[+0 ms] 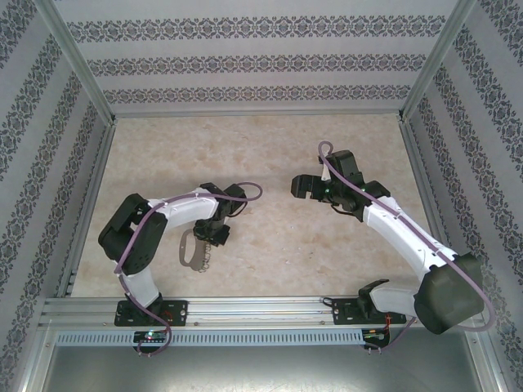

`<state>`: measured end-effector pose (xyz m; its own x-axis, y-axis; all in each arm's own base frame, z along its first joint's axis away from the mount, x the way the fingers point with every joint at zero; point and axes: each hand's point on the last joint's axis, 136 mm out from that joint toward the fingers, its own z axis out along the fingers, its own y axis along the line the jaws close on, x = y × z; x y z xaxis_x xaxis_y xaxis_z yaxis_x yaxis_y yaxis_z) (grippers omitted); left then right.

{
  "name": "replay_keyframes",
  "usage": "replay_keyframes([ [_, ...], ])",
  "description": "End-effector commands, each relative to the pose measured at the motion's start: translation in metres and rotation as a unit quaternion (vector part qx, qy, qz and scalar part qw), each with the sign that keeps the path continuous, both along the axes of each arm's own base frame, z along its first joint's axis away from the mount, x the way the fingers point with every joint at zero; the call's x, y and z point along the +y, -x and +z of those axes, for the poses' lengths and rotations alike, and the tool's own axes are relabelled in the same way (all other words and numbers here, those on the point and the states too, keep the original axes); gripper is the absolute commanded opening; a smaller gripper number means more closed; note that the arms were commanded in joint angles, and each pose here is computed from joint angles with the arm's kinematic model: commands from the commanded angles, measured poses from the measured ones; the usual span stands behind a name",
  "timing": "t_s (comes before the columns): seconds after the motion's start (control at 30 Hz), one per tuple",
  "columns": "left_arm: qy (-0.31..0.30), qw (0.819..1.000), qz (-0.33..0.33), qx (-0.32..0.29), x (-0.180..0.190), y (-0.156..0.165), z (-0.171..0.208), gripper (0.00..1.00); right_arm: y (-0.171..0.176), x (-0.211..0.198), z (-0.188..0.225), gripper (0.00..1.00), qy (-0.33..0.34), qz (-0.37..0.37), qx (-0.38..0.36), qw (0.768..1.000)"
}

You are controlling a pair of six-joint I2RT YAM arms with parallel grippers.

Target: Put the keys on the keyring

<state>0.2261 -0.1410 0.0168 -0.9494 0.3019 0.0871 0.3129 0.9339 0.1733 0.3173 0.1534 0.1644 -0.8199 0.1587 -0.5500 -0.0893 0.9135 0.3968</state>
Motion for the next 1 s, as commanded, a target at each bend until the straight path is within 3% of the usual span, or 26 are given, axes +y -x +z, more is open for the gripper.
replay_keyframes([
  [0.0, -0.034, 0.999, -0.025, 0.008, 0.006, 0.002, 0.003, 0.16, 0.002, -0.001, 0.001, 0.98, 0.001, -0.008, -0.003, 1.0],
  [0.23, -0.029, 0.999, -0.029, -0.001, 0.005, 0.002, 0.015, 0.0, 0.0, -0.001, 0.005, 0.98, 0.002, -0.009, -0.008, 1.0],
  [0.47, 0.009, 0.999, -0.024, -0.022, -0.001, 0.005, 0.054, 0.0, 0.001, -0.003, 0.006, 0.98, 0.005, -0.01, -0.012, 1.0],
  [0.6, 0.09, 0.995, -0.031, -0.042, -0.019, 0.01, 0.089, 0.0, -0.001, 0.002, 0.017, 0.98, -0.007, 0.006, -0.038, 0.999],
  [0.77, 0.219, 0.97, -0.063, -0.082, -0.045, 0.014, 0.135, 0.0, 0.001, 0.019, 0.048, 0.98, -0.052, 0.06, -0.098, 0.992],
  [0.97, 0.363, 0.908, -0.141, -0.153, -0.078, 0.018, 0.189, 0.0, 0.015, 0.052, 0.088, 0.94, -0.123, 0.163, -0.147, 0.968],
])
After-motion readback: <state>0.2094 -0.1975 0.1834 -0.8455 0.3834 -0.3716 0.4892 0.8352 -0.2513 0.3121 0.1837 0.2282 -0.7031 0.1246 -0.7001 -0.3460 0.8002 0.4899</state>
